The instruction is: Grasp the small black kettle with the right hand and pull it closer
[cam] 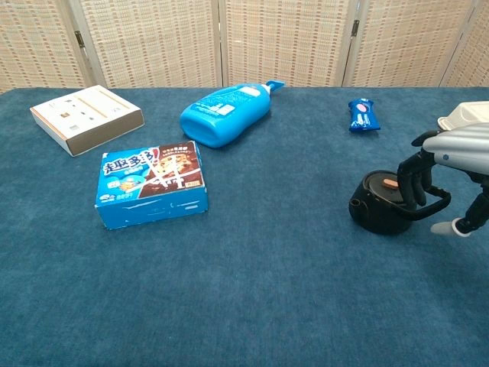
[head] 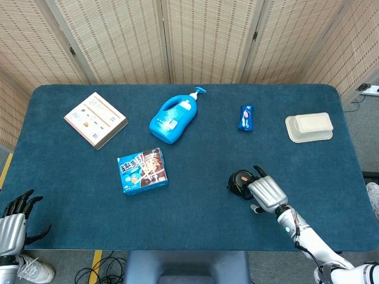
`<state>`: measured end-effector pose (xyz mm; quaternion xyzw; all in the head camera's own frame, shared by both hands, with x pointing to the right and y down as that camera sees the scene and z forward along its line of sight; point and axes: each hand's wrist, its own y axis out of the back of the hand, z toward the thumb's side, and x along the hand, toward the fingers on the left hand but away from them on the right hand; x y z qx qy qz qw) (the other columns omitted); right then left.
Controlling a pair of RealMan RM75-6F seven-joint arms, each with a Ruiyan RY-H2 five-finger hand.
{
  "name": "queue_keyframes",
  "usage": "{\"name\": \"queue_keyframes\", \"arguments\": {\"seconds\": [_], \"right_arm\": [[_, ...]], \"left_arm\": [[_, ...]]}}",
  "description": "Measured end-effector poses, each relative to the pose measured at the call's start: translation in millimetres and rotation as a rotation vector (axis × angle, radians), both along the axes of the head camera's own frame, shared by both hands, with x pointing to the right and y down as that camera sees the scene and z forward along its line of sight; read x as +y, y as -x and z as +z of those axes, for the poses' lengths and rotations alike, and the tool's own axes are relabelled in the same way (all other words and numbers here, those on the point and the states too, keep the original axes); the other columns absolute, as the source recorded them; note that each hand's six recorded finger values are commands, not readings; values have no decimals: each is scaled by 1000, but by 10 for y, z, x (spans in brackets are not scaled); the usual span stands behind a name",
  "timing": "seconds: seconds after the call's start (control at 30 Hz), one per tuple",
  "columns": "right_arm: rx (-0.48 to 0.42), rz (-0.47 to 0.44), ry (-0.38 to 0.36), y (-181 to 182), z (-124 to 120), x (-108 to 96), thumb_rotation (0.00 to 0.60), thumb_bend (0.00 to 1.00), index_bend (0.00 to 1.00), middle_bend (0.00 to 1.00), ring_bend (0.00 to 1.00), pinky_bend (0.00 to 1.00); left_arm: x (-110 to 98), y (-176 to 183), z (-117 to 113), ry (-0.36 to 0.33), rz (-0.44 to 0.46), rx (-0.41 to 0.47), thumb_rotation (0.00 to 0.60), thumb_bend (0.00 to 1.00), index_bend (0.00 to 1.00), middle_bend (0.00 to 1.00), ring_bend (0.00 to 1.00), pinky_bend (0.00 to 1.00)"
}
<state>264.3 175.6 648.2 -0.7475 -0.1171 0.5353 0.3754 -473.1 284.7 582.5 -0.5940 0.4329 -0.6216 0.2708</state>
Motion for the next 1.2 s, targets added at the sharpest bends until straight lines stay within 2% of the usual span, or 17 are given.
{"name": "queue_keyframes", "arguments": {"seconds": [0.4, 1.2], "right_arm": [[54, -43, -24, -4, 49, 73, 600, 162, 476, 483, 391, 0], [94, -53, 38, -67, 214, 247, 600, 169, 493, 497, 411, 0]], "left_arm": [[18, 14, 25, 6, -5, 2, 600, 265, 242, 106, 111, 150], [39, 31, 59, 17, -11, 2, 600, 265, 242, 106, 111, 150]]}}
